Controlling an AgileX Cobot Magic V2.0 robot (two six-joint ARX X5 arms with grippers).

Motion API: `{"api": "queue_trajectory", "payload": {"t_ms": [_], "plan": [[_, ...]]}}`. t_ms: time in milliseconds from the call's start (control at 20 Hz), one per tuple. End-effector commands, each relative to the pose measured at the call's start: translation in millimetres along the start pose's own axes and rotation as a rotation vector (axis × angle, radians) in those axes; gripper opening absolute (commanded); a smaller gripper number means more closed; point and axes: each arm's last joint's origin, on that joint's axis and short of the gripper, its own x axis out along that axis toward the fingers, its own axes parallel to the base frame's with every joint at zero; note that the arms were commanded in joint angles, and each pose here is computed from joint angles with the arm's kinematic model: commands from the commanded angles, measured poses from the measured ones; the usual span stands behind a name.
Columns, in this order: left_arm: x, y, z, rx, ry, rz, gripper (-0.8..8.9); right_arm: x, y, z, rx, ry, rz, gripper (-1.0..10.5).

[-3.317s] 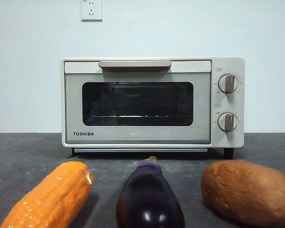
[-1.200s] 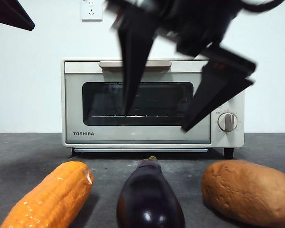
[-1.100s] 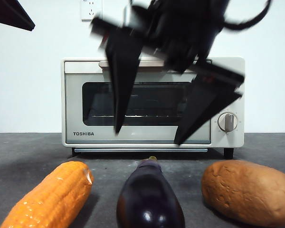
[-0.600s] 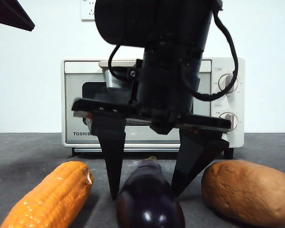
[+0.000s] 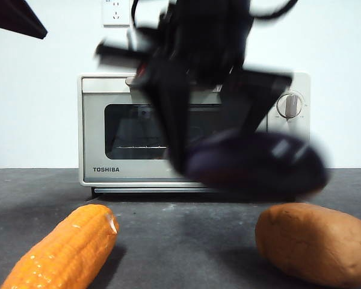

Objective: Take the eggplant from the table,put the eggplant in the oven

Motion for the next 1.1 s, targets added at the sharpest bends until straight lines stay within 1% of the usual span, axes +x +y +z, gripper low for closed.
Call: {"api": "queue_trajectory", "payload": {"t_ms": [50, 150, 200, 300, 400, 650, 800, 950, 1000, 1100], "plan": [[3.3, -5.8, 13.5, 0.031, -0.018, 0.001, 0.06, -27.6, -0.4, -11.7, -0.162, -0.046, -0.097, 1.6], [11.2, -10.5, 22.4, 0.04, -0.006, -0.011, 0.06, -47.6, -8.9, -25.1, -0.233, -0.084, -0.206, 1.6], [16.4, -13.2, 27.2, 0.045, 0.004, -0.019, 0.06, -57.8, -14.0, -31.3, -0.247, -0.115, -0.264, 1.6], [28.1, -18.9, 37.3, 0.066, 0.027, -0.04, 0.06, -76.9, -25.1, -42.2, -0.256, -0.179, -0.364, 1.6], [42.2, -26.2, 47.5, 0.087, 0.049, -0.056, 0.06, -95.1, -36.7, -52.0, -0.247, -0.239, -0.41, 1.6], [82.2, -48.0, 74.4, 0.179, 0.085, -0.063, 0.06, -136.9, -64.4, -81.0, -0.2, -0.365, -0.356, 1.6], [109.0, -59.3, 85.9, 0.227, 0.125, -0.074, 0.06, -160.5, -83.4, -102.2, -0.161, -0.46, -0.298, 1.6], [133.2, -63.6, 88.6, 0.274, 0.164, -0.001, 0.06, -178.0, -100.2, -122.9, -0.132, -0.526, -0.208, 1.6], [141.0, -63.5, 88.7, 0.304, 0.18, 0.019, 0.06, -182.6, -105.3, -130.2, -0.124, -0.538, -0.162, 1.6], [154.9, -61.8, 89.1, 0.331, 0.189, 0.072, 0.06, -189.9, -114.4, -142.0, -0.115, -0.569, -0.109, 1.6]]}}
